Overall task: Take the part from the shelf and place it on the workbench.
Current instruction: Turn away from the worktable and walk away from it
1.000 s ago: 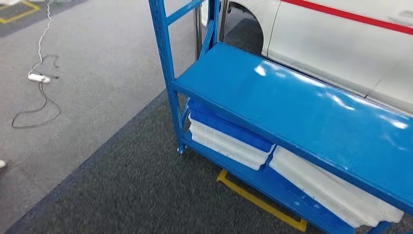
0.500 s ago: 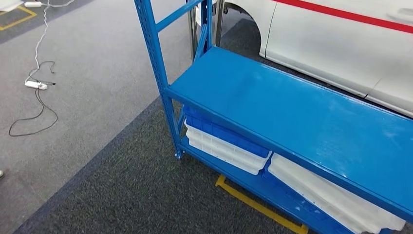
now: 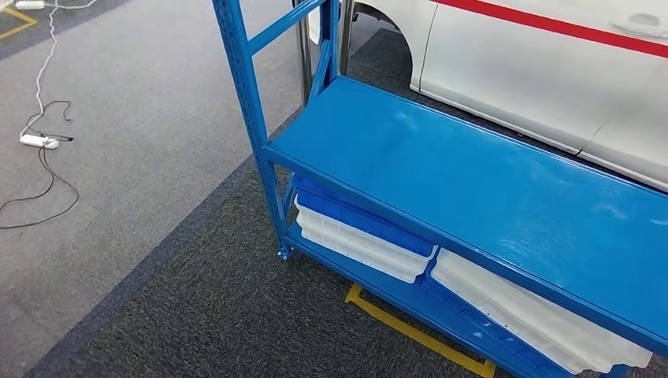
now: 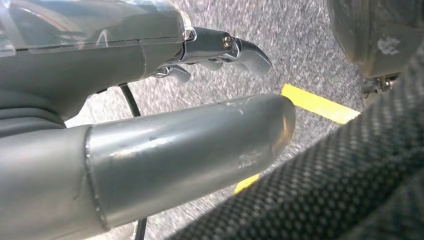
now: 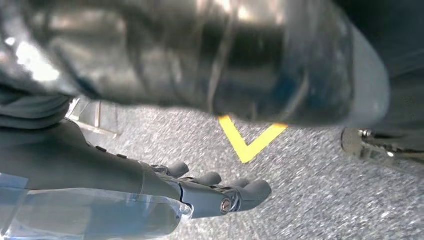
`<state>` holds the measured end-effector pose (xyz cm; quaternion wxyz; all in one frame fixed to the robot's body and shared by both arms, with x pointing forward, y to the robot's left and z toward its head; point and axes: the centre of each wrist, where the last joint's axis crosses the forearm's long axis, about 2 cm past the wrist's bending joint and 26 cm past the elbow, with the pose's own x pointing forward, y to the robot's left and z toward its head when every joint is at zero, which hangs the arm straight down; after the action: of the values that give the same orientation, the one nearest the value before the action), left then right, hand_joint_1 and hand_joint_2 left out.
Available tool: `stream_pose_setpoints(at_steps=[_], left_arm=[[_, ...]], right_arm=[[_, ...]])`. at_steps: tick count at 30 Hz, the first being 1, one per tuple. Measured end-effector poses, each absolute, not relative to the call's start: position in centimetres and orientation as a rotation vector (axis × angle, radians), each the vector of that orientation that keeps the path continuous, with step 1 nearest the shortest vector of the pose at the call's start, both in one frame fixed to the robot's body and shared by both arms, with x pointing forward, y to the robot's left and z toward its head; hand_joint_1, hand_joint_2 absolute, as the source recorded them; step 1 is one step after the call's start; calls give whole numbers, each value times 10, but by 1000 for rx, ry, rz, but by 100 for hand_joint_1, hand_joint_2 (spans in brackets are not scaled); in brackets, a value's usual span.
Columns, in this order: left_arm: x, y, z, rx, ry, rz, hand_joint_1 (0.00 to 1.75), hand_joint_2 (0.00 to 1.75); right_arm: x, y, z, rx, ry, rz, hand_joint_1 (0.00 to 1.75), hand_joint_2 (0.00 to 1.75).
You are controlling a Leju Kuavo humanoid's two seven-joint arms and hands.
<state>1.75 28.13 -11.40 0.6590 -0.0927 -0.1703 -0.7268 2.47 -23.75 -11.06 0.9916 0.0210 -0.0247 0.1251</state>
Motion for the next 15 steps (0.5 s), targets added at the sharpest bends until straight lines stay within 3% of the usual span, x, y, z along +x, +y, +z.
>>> stream_pose_setpoints(at_steps=[15], left_arm=[[21, 283, -114, -203, -387, -1673, 0, 0]], right_arm=[[26, -237, -110, 39, -42, 217, 0, 0]])
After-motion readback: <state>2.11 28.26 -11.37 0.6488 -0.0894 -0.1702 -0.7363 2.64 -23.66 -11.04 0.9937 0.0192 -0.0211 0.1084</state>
